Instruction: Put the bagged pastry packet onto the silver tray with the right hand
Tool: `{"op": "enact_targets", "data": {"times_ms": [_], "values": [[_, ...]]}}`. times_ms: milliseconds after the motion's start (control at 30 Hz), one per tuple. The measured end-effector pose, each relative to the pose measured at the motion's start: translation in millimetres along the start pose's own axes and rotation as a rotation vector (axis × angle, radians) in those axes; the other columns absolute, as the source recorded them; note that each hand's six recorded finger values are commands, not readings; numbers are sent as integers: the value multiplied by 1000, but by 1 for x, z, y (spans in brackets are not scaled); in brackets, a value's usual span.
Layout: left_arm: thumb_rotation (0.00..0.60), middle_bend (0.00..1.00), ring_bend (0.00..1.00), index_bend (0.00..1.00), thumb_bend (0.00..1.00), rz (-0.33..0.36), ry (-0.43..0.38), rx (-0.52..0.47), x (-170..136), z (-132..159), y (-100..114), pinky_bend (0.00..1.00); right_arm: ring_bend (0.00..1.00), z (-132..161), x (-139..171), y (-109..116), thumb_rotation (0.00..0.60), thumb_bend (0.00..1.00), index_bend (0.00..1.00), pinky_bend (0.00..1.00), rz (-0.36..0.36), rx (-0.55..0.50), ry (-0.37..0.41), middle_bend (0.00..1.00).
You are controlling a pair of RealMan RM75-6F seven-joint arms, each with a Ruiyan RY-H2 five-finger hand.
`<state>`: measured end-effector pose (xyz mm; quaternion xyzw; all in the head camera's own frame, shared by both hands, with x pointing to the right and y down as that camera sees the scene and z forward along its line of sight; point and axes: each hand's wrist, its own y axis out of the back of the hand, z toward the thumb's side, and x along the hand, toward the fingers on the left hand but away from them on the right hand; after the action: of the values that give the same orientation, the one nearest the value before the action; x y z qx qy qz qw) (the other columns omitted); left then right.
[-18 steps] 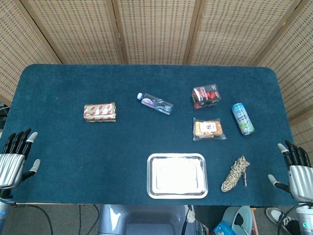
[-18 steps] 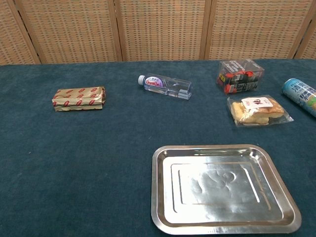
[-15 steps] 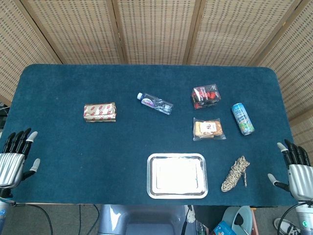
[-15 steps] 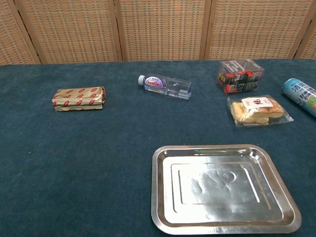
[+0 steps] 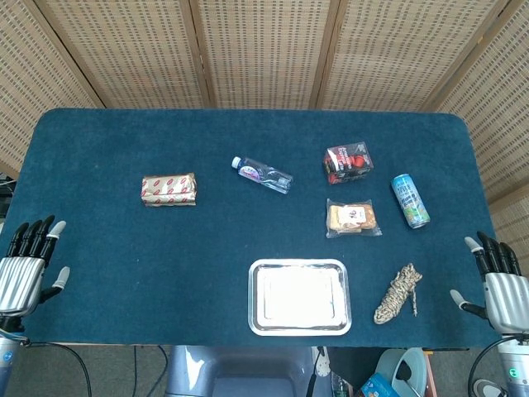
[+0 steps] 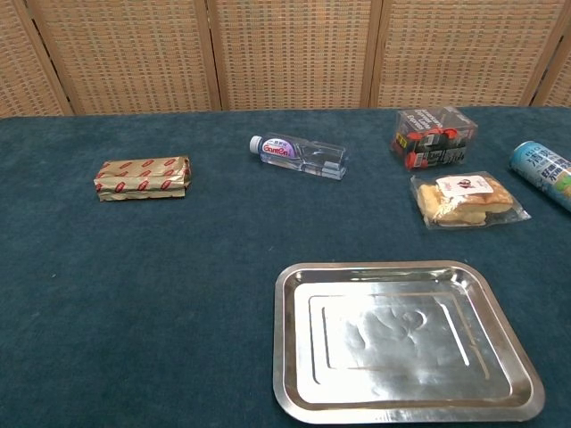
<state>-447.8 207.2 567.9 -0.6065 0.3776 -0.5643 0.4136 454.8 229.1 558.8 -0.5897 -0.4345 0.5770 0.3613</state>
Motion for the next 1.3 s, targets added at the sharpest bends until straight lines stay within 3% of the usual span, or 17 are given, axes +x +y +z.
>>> {"op": "enact_targets", "data": {"times_ms": [833, 1300], "values": [[593, 0, 0, 0, 410, -3, 47, 2, -11, 0, -4, 0, 14, 16, -18, 5, 600, 225, 67, 0, 25, 29, 99, 0], [593, 0, 0, 0, 411, -5, 103, 2, -23, 0, -10, 0, 14, 55, -43, -10, 600, 224, 67, 0, 110, 97, 264, 0]]}}
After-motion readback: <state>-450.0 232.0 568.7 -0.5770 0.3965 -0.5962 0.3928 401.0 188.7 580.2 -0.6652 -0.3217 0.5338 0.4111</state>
